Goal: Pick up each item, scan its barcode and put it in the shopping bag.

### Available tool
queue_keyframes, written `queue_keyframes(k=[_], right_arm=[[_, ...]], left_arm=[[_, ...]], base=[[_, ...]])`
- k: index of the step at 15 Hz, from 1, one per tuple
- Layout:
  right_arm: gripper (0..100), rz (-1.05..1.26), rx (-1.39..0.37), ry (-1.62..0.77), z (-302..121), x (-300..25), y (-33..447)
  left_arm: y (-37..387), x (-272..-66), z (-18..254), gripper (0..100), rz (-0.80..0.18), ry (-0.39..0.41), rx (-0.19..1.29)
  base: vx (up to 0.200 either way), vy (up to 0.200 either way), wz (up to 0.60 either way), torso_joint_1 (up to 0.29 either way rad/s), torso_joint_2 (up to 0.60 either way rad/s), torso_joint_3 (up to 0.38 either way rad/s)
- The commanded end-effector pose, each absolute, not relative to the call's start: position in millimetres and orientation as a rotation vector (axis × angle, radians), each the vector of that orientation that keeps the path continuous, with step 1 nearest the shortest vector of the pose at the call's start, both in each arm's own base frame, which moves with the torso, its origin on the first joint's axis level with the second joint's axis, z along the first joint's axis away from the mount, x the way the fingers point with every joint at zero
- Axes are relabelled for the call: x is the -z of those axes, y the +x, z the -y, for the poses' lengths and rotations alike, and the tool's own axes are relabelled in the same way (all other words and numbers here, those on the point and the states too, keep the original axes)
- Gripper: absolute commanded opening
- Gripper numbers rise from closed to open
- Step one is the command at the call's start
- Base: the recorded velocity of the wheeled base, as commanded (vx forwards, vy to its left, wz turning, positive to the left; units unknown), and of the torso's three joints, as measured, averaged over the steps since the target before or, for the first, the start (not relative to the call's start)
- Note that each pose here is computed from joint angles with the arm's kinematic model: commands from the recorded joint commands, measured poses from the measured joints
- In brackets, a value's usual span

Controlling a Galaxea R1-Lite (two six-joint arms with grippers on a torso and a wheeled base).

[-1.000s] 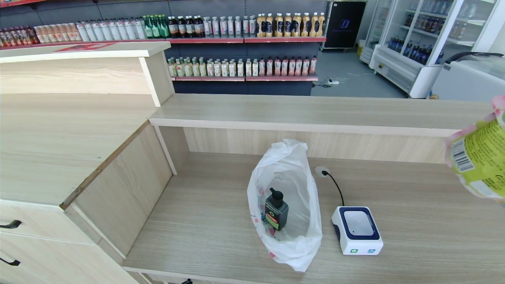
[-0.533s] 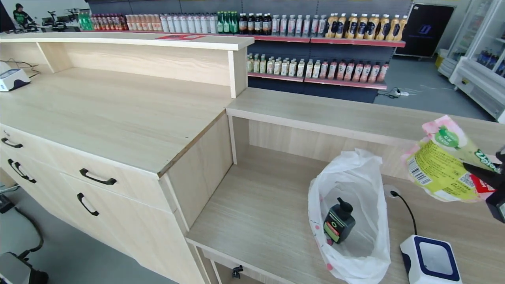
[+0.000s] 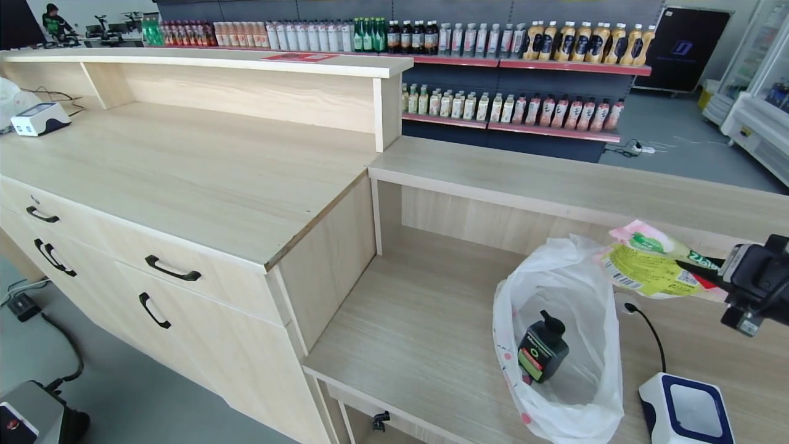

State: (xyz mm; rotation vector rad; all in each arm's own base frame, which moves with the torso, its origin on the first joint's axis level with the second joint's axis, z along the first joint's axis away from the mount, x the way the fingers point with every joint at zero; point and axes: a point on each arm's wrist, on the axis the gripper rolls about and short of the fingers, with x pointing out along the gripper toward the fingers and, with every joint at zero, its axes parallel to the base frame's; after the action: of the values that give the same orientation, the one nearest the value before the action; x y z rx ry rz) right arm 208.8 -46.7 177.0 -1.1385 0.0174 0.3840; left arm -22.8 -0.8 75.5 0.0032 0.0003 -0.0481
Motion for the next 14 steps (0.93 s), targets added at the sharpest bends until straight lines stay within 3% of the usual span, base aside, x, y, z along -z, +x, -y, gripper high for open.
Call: queue_keyframes(k=[1,14], right_arm=[[0,-0.068,-0.444,-1.165,70,-152,221],[0,0.025,-0.636,-1.369,80,-115,241]], left_arm=[[-23,-76,1,100,-0.001,0.003,0.049],[-23,-76,1,100,-0.001,0.003,0.048]], base=[[0.0,0.0,0.0,0.0,0.0,0.0],[0.0,0.0,0.0,0.0,0.0,0.0]])
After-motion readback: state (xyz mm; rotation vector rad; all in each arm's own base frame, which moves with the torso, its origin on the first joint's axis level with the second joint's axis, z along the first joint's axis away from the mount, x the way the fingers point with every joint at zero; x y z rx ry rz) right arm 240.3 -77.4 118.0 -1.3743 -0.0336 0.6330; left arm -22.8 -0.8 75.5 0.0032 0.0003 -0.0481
